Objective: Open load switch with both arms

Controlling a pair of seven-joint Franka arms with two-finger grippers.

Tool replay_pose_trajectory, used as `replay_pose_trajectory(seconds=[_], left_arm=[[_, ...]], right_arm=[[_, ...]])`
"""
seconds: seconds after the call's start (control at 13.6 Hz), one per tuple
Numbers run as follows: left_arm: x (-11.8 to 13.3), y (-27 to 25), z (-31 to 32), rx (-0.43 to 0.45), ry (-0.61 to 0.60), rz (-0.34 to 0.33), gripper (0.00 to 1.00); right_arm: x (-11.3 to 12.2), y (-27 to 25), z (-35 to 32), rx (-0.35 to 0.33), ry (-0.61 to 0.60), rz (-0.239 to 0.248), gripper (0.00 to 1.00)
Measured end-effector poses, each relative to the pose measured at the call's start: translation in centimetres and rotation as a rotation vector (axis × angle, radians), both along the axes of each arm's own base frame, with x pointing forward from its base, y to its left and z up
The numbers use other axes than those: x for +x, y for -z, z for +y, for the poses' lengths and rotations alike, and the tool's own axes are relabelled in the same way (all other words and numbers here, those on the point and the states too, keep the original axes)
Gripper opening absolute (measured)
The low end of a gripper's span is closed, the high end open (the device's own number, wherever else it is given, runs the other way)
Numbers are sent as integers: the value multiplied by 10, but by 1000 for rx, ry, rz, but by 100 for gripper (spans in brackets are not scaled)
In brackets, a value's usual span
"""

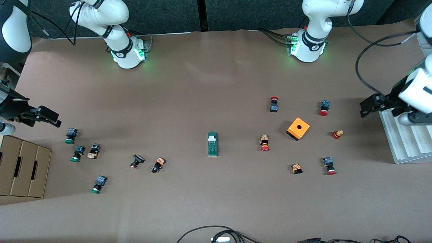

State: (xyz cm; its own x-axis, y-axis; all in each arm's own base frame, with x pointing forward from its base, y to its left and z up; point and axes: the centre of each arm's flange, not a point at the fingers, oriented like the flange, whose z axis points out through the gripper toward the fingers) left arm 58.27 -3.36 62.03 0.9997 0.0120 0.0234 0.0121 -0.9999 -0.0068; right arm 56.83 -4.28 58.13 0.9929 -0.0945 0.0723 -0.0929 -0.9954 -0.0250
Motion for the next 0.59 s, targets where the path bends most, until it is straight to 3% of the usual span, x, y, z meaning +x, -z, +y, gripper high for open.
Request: replay_pose_trajectory(seconds=[0.59], left_arm=[[3,7,5,0,-124,11,100]], right_arm=[[0,0,0,0,0,0,100]])
